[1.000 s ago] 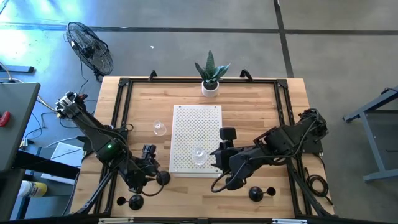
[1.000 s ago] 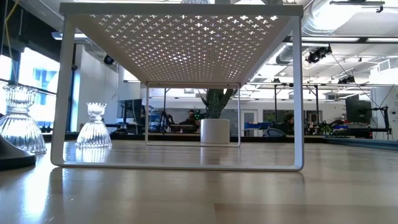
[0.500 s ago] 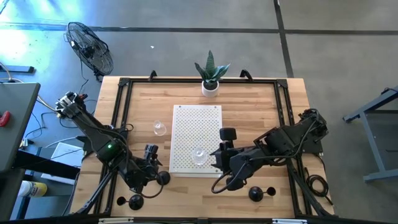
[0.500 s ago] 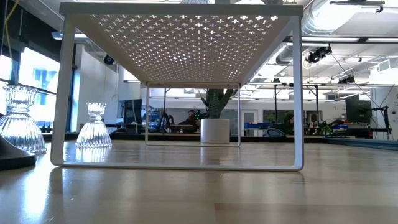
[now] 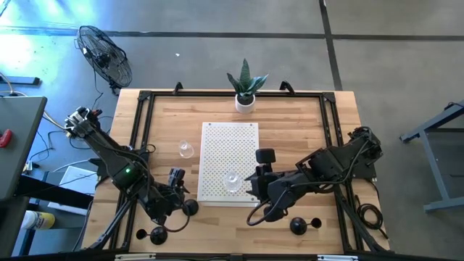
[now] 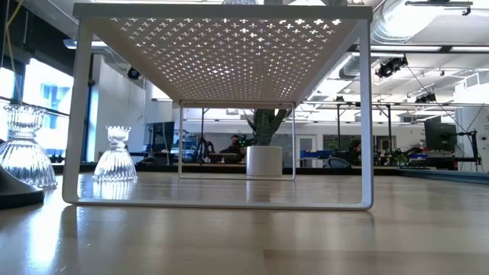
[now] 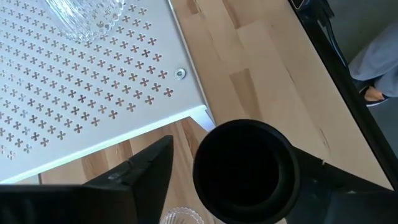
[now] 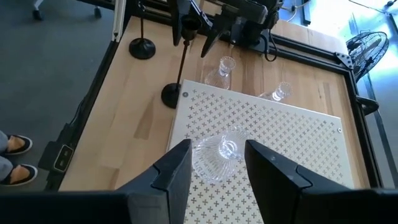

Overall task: Pick & Place candle stick holders
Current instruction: Put the top black candle holder on the shelf

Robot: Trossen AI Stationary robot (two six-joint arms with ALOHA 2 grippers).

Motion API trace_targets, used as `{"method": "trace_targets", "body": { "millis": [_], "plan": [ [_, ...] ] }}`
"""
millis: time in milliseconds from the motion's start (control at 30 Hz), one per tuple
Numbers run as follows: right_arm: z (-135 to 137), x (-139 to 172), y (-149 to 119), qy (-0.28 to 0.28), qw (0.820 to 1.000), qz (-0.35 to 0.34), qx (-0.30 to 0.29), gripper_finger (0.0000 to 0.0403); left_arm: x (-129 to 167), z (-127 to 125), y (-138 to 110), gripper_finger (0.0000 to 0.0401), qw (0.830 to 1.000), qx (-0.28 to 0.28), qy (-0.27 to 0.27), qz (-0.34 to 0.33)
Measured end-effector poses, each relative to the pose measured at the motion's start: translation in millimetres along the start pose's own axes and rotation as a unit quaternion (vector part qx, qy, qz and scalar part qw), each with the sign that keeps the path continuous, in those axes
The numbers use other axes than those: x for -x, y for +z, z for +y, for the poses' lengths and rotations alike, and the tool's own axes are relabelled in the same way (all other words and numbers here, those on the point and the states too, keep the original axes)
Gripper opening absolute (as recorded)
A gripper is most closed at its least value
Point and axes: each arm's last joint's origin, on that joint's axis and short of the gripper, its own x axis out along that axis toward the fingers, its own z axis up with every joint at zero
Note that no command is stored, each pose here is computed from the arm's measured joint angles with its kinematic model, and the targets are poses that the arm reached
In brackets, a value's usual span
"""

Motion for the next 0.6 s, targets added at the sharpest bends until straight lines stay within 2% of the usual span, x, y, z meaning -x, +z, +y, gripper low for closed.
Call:
{"method": "trace_targets", "body": {
  "millis": [333, 600],
  "plan": [
    [-0.5, -0.3, -0.1, -0.011, 1.0, -0.001, 0.004, 0.0142, 0.1, -0.4, 0.6, 0.0094, 1.0, -0.01, -0.003, -0.003],
    [-0.9, -0.3, 0.0, -0.016, 1.0, -0.002, 0.004, 0.0142, -0.1, -0.4, -0.7, 0.0092, 1.0, 0.009, -0.01, 0.006]
  ]
}}
